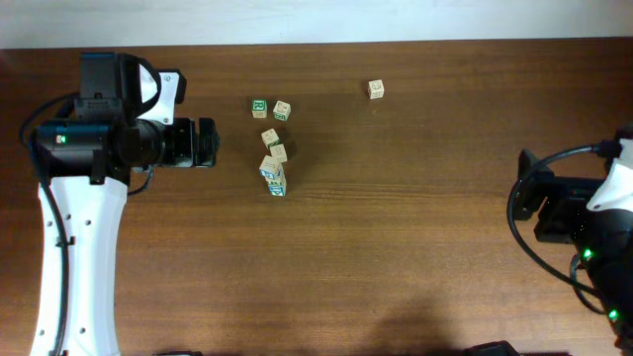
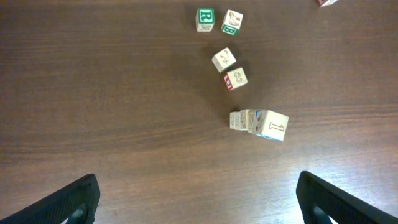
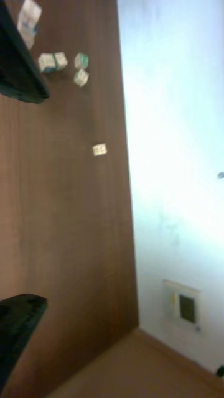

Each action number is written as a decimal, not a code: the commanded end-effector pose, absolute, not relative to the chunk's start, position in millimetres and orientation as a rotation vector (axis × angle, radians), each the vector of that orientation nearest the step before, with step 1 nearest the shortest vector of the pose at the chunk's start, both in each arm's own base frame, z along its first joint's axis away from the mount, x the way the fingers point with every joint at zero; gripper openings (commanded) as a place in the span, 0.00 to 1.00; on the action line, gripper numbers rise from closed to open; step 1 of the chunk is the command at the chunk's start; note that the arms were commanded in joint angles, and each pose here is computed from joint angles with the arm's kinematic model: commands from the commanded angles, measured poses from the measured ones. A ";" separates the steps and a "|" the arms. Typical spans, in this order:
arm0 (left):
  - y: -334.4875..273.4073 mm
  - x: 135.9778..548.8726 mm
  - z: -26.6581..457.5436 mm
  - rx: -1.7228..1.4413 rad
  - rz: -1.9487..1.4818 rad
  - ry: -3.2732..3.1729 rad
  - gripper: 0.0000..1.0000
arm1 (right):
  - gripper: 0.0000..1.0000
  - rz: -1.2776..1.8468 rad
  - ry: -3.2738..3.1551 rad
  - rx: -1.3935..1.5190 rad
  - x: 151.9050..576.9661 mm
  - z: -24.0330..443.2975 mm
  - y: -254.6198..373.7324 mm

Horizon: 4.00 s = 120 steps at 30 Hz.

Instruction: Rotate 5 blocks

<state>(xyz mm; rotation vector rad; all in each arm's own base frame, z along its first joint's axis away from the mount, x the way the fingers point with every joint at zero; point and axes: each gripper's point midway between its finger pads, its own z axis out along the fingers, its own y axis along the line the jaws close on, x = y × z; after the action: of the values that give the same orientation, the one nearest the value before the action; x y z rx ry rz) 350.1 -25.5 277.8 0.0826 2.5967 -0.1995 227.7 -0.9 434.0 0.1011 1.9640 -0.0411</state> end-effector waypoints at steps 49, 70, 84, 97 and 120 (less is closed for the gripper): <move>-24.4 349.7 284.2 0.082 -0.190 2.579 0.99 | 0.98 0.090 1.631 -0.101 245.0 159.5 20.6; -0.9 320.7 338.2 0.064 0.009 2.337 0.99 | 0.98 0.089 1.631 -0.101 245.1 159.5 20.5; -1.3 276.5 266.1 0.175 0.122 1.787 0.99 | 0.98 0.089 1.631 -0.101 245.0 159.4 20.5; -1.2 246.3 205.1 0.224 0.224 1.484 0.99 | 0.98 0.089 1.631 -0.101 245.1 159.5 20.5; 3.7 245.9 156.3 0.277 0.269 1.633 0.99 | 0.98 0.089 1.631 -0.101 245.0 159.4 20.5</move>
<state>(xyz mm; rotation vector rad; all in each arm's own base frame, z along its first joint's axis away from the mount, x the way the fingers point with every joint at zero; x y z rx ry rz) 245.9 1.9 158.3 0.2735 1.6337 0.2530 245.1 20.4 161.7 -0.0933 1.6324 0.0918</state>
